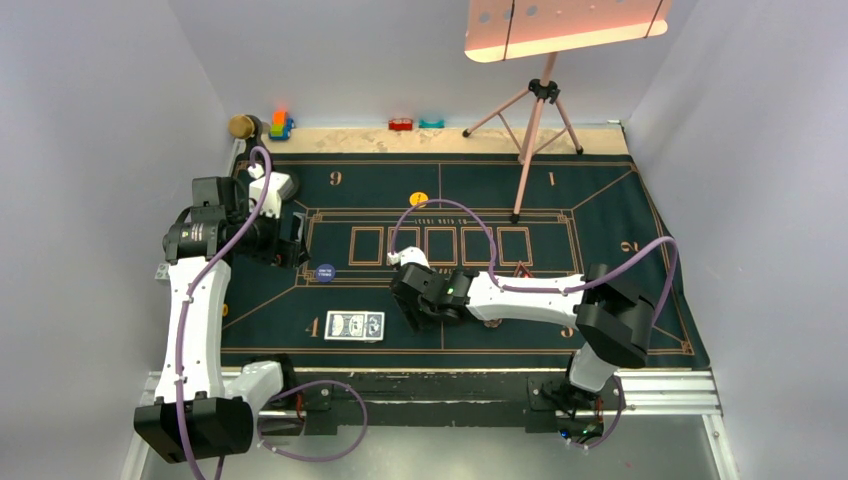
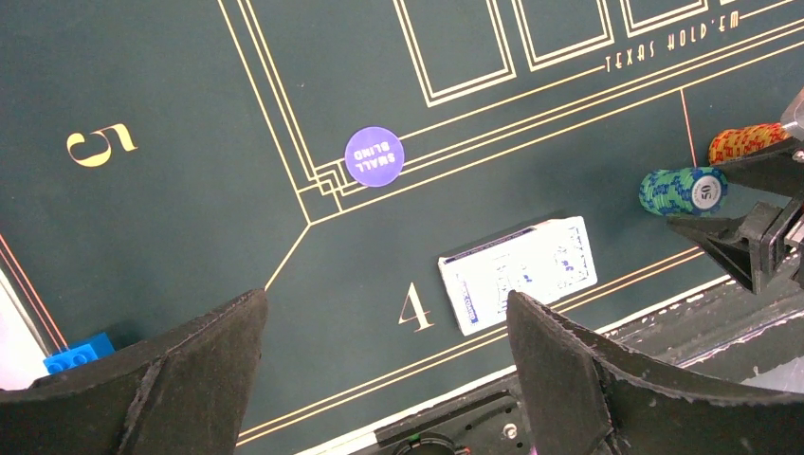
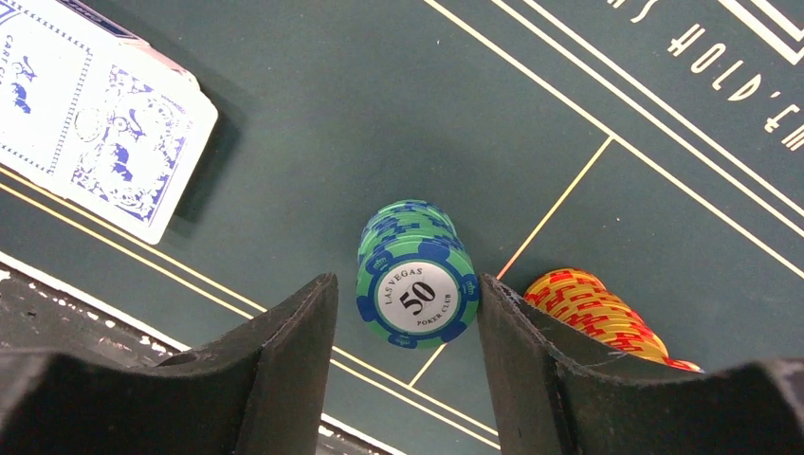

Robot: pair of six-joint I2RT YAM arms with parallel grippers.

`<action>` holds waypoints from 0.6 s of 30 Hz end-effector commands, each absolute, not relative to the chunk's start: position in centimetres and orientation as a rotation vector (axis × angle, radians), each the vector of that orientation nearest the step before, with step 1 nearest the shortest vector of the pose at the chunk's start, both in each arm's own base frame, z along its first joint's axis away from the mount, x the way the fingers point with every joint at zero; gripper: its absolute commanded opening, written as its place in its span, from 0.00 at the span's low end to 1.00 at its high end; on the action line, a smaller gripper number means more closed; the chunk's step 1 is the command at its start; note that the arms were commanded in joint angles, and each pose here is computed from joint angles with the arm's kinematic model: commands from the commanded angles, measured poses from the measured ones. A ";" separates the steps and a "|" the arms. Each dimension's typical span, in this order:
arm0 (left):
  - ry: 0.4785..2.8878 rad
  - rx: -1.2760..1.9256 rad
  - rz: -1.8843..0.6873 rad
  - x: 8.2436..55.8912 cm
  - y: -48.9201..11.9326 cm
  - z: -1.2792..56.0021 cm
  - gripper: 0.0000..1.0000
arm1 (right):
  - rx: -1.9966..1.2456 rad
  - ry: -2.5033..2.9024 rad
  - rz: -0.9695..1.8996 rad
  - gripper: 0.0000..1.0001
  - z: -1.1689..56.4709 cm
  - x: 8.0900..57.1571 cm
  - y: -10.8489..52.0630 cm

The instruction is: Distribute texas hold em gaming equipment

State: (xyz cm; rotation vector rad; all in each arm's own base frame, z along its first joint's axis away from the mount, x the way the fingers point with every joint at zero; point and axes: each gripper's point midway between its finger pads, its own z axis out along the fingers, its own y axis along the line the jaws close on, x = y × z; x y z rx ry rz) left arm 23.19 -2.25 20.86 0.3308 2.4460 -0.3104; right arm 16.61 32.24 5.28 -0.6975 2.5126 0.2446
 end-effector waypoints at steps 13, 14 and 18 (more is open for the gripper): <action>2.383 0.350 -0.252 23.8 -1.8 22.5 1.00 | -0.635 2.501 0.255 0.45 5.5 17.0 33.0; 2.380 0.350 -0.250 23.8 -1.7 22.5 1.00 | -0.636 2.501 0.253 0.44 5.5 17.0 33.0; 2.377 0.349 -0.237 23.8 -1.6 22.6 1.00 | -0.623 2.487 0.257 0.34 6.2 17.3 33.0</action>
